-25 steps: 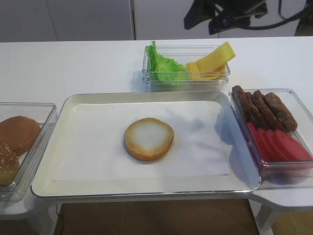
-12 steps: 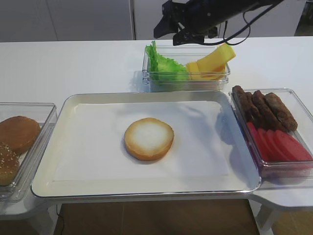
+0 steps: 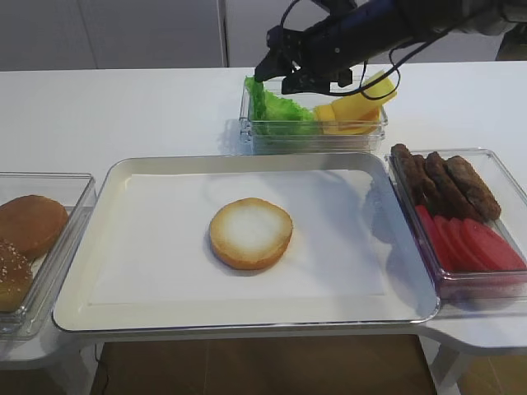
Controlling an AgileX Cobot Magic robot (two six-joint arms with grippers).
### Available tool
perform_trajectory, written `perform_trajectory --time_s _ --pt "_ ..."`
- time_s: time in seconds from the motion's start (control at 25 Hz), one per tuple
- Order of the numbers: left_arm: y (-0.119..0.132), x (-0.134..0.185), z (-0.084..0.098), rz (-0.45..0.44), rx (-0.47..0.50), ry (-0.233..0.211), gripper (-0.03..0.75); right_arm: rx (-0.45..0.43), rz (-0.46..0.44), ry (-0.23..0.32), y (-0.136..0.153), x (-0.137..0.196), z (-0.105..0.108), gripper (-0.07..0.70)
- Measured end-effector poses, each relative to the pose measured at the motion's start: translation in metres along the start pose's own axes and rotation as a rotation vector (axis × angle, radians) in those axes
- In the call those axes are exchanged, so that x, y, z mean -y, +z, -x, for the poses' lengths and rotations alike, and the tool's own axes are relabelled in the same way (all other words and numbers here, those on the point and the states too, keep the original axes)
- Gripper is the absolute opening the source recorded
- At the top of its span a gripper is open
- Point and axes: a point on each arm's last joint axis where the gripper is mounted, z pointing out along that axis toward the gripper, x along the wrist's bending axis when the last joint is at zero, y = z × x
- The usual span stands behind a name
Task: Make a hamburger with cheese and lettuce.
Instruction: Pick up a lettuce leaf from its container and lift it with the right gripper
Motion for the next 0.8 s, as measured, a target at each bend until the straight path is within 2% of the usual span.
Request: perform_trajectory --time_s 0.32,0.6,0.8 --pt "0.0 0.0 0.0 0.0 0.0 0.0 0.422 0.002 -0.002 0.005 0.0057 0.002 0.005 0.368" --pt "0.0 0.0 0.0 0.0 0.0 0.0 0.422 -0.009 -0.013 0.0 0.0057 0.003 0.0041 0.235" --pt "0.0 0.0 0.0 0.0 0.0 0.0 0.422 -0.013 -0.018 -0.006 0.0055 0.0031 0.0035 0.169"
